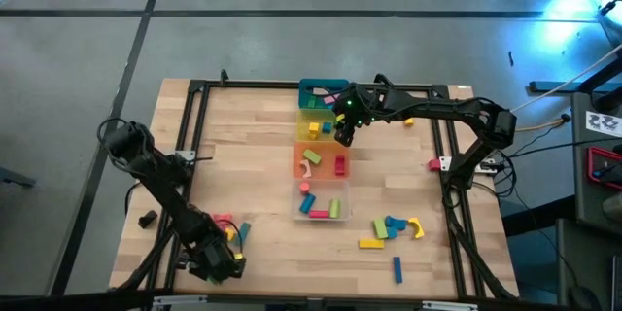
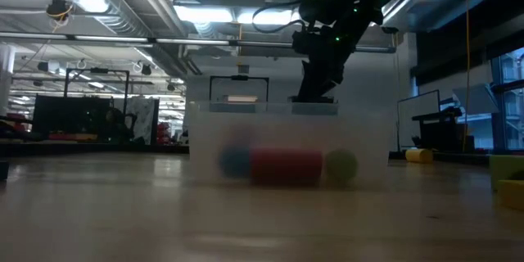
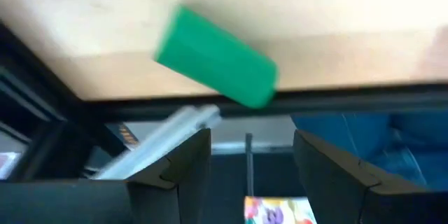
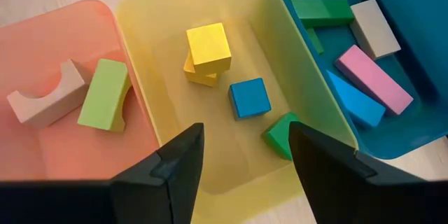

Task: Sort blocks by size
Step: Put the green cylindrical block into the transparent bin

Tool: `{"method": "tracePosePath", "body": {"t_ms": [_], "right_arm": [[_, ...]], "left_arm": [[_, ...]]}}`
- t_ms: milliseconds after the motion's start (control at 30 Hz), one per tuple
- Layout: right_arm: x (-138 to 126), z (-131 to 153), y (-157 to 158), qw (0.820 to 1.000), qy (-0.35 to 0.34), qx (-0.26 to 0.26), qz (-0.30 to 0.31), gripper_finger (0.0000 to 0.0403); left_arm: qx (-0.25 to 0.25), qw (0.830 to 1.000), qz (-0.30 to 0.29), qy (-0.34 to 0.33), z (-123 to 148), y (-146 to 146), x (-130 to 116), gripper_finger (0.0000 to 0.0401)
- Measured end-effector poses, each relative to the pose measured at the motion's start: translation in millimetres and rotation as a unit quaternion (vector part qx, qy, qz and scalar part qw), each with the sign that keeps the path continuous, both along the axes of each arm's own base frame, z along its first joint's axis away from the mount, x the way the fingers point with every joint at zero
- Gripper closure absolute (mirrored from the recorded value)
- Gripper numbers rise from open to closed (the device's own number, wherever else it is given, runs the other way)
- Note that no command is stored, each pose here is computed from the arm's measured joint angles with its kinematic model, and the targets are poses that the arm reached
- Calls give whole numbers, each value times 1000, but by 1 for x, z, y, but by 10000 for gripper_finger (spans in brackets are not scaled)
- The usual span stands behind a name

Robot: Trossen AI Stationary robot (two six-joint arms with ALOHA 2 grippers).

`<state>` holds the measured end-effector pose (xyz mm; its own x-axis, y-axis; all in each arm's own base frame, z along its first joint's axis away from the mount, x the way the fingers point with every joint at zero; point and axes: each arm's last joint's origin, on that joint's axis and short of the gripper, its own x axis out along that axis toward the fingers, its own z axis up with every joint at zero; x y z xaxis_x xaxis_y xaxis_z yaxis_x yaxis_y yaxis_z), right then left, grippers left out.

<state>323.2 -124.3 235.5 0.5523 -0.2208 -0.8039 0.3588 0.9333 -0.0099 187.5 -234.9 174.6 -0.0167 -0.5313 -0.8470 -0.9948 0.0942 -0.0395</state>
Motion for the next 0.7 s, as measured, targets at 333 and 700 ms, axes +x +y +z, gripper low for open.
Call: {"method": "tracePosePath", "body": {"t_ms": [333,700], "right_arm": [[0,0,0,1000,0,0,0,191],[0,0,0,1000,0,0,0,191]], "left_arm": [[31,999,7,28,-3,5,-4,213],[42,995,-79,-42,-3,3,-7,213]]}}
